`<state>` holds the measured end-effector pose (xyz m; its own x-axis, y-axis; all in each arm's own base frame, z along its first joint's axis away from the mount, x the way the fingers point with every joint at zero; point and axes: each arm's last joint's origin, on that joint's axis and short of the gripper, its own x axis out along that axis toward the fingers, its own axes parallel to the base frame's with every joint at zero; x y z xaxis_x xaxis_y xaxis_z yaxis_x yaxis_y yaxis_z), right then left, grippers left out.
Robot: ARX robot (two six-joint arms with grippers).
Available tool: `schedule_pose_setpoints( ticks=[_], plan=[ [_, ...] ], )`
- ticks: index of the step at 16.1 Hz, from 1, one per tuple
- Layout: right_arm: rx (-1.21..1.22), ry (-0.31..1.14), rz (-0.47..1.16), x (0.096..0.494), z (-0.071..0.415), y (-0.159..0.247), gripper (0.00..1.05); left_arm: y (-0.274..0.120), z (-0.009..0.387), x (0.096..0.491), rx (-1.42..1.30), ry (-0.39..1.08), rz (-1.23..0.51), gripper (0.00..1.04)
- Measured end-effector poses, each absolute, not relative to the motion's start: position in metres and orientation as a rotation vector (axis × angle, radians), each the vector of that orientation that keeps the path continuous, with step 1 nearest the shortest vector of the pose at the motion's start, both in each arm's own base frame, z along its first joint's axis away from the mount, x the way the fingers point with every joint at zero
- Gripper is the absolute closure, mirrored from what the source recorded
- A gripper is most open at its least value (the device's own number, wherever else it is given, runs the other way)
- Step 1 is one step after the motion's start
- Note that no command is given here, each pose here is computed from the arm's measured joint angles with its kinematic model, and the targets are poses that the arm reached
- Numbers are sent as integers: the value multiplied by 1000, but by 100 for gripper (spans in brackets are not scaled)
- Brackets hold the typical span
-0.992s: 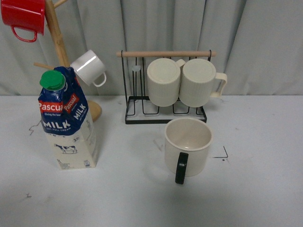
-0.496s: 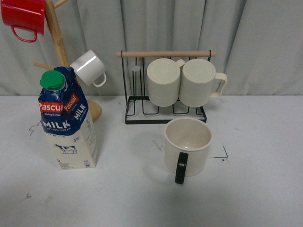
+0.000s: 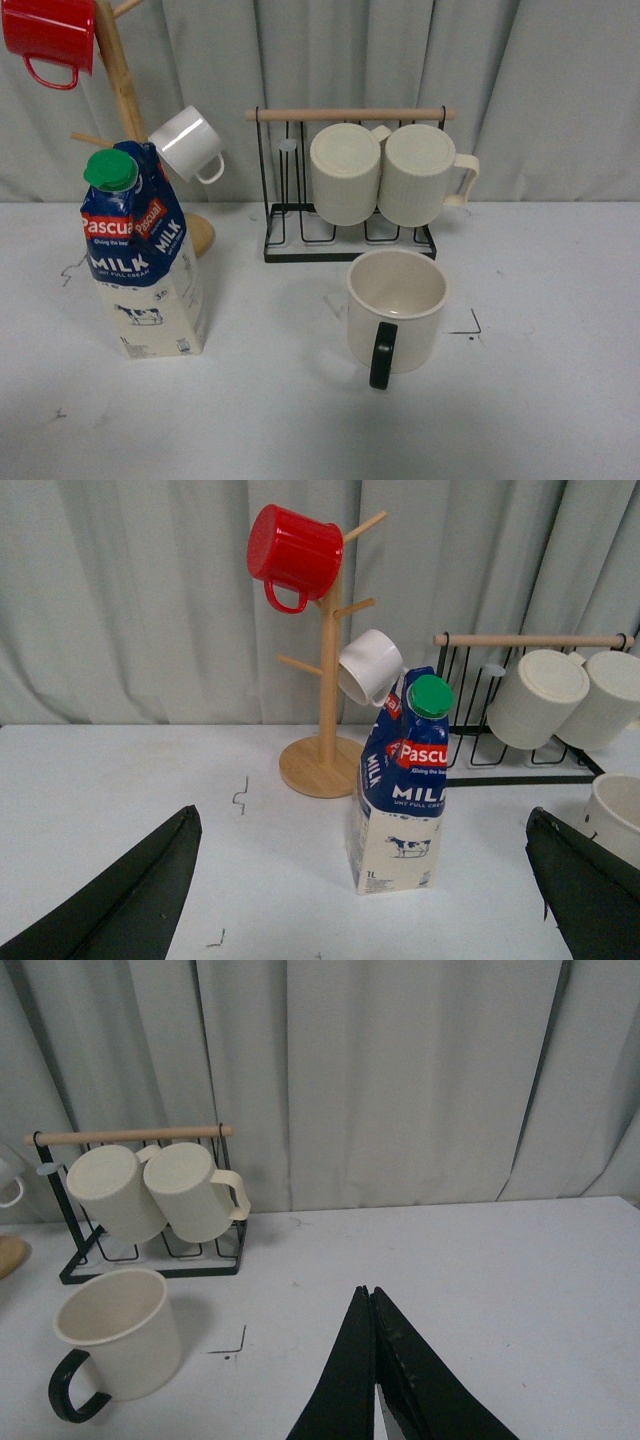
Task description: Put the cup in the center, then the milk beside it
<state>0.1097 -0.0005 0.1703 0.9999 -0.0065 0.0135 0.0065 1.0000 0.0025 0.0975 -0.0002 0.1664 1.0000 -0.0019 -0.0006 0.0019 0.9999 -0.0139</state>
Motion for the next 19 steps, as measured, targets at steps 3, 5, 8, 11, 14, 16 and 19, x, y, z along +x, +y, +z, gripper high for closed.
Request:
schedule_pose_setpoints(
  ticks=[3,5,8,11,14,16,19],
  plan=[
    [2,-14,-6,108,170,-1,103,0,166,98,-14,0,-2,7],
    [2,19,-7,104,167,0,103,0,166,98,-14,0,-2,7],
    [2,-22,-3,97,169,0,103,0,166,98,-14,1,-3,7],
    [2,4,-4,97,166,0,102,0,166,98,-14,0,-2,7],
    [2,-3,-4,97,167,0,79,0,166,98,-14,1,-2,7],
    [2,-4,-4,97,167,0,63,0,166,98,-14,0,-2,7],
    [2,-4,-4,97,167,0,7,0,243,185,-348,251,59,7]
  ],
)
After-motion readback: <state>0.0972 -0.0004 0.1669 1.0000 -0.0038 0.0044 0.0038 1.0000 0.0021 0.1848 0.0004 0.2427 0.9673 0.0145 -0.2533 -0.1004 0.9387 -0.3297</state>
